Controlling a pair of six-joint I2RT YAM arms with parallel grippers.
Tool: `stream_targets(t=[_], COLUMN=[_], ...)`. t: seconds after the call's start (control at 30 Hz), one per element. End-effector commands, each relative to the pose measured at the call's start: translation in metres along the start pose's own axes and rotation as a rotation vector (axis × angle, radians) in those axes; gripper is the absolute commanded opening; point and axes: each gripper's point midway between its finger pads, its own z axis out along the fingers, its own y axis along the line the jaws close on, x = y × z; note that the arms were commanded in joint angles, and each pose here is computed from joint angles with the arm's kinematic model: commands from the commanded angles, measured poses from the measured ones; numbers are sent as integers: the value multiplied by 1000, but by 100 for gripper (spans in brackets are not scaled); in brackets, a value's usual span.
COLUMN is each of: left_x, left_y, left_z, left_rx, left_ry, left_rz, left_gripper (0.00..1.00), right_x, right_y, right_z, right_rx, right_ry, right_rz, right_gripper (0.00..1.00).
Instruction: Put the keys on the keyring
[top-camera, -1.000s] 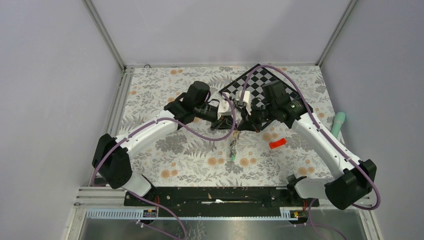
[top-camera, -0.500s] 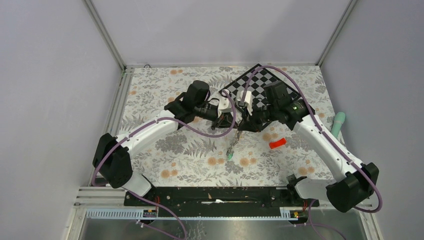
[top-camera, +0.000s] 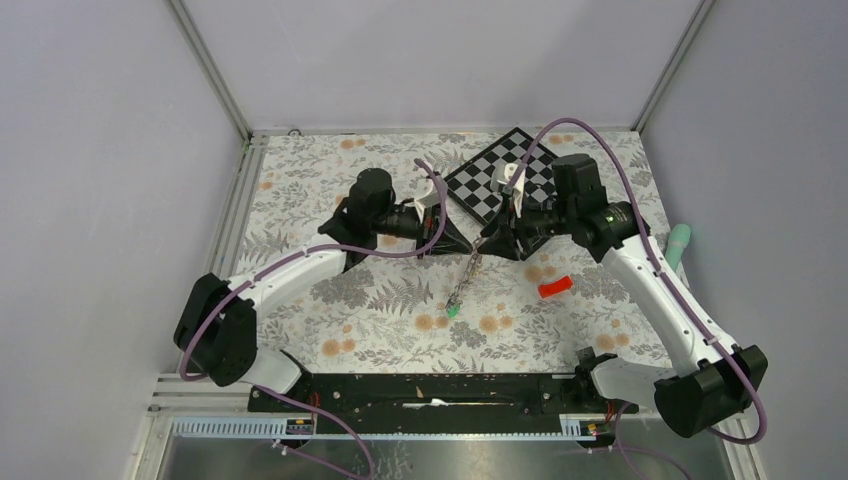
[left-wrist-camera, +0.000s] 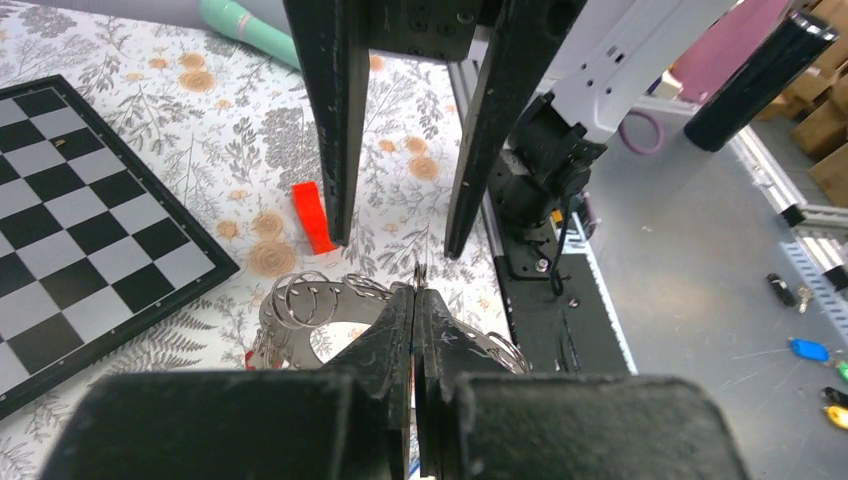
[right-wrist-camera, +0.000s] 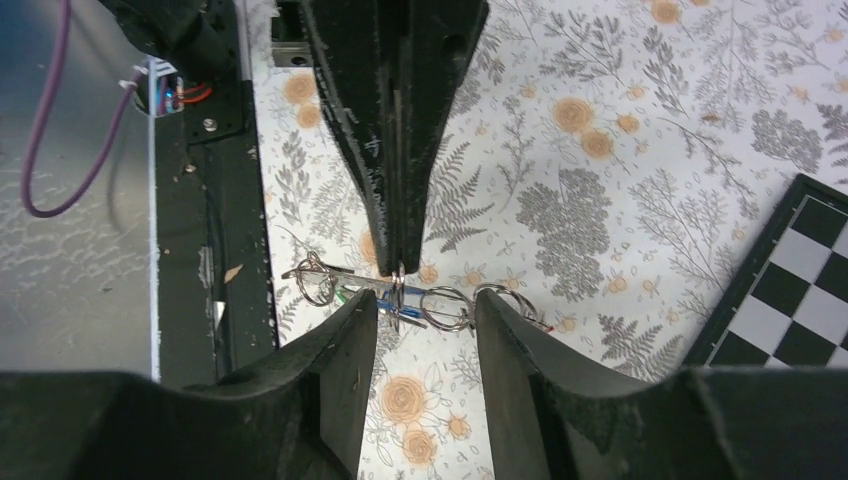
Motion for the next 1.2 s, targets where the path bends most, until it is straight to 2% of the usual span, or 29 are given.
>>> stream_targets(t=[0.0, 0.27, 0.63, 0.73, 0.9, 0.97, 1.17], left_x=[-50, -54, -50, -48, -46, -43, -20], left_y=[-23, -22, -23, -23, -20, -19, 6], left_z=[-8, -10, -10, -10, -10, -10, -15], left_rx=[69, 58, 59, 57, 47, 42, -43], left_ry=[-156, -213, -213, -210, -203, -186, -6], left_rz=[82, 32, 28, 29, 30, 39, 243], left_gripper=[0, 0, 0, 0, 0, 0, 37], right_x=[-14, -12, -13, -14, -15, -12, 8], right_y=[17, 20, 17, 17, 18, 16, 12], right_z=[-1, 3, 7, 6, 5, 4, 12], right_rx=[-85, -123, -123, -125, -128, -113, -62], right_ry=[-82, -102, -114, -117, -117, -102, 3], right_rz=[-6, 11, 18, 16, 8, 0, -31], right_gripper=[48, 46, 31, 23, 0, 0, 0])
